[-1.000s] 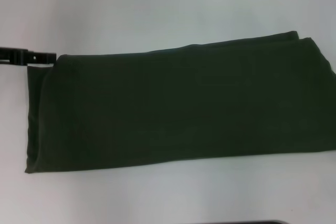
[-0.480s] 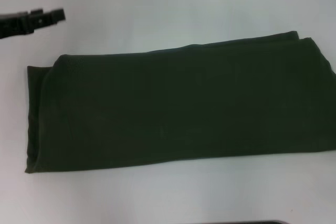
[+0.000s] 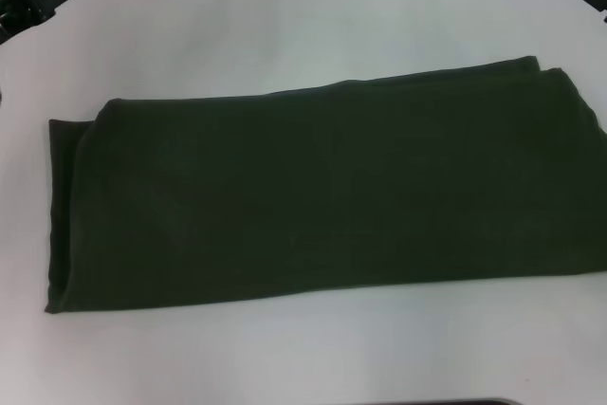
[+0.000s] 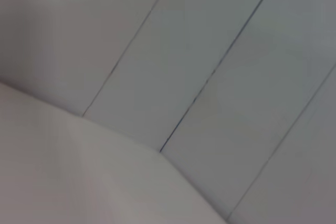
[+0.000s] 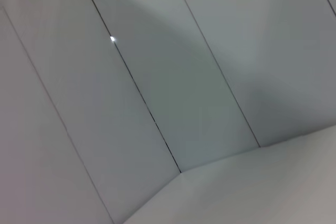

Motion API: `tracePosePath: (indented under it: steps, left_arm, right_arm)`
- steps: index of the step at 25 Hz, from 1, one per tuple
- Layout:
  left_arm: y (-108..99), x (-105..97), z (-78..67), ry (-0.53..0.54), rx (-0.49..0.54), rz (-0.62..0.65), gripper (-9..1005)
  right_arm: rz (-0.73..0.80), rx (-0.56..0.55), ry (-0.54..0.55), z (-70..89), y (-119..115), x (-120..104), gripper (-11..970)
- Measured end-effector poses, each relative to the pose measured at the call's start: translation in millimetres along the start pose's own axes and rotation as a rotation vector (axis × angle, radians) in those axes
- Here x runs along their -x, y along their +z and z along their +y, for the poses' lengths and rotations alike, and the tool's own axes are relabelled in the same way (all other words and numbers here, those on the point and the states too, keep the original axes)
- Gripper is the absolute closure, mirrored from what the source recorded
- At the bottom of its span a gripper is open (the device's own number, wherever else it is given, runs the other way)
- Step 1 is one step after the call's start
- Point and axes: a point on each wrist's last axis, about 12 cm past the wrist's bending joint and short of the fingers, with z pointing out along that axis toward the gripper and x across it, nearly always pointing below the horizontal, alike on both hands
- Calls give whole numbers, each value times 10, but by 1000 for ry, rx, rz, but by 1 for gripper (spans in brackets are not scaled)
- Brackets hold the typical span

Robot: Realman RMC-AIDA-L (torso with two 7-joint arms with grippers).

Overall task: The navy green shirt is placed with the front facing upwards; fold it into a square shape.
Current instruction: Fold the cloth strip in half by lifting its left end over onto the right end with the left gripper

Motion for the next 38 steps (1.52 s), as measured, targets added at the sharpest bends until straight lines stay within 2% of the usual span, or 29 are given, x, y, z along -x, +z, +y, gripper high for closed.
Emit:
tracePosePath:
  steps: [11, 19, 24, 32, 38]
  left_arm:
    - [-23, -112, 18, -22, -2, -9, 282]
    - [-141, -81, 73, 71, 38, 230, 287]
    - [-263, -5, 107, 81, 126, 413, 289]
    - [-537, 118, 160, 36, 223, 520, 290]
    - [-630, 141, 165, 7, 252, 602, 290]
  right_arm:
    - [-9, 9, 17, 23, 27, -26, 55]
    - [29, 25, 64, 29, 16, -43, 53]
    - [43, 25, 84, 25, 10, -52, 60]
    - [44, 19, 97, 15, 30, -46, 59]
    - [44, 17, 99, 13, 33, -44, 59]
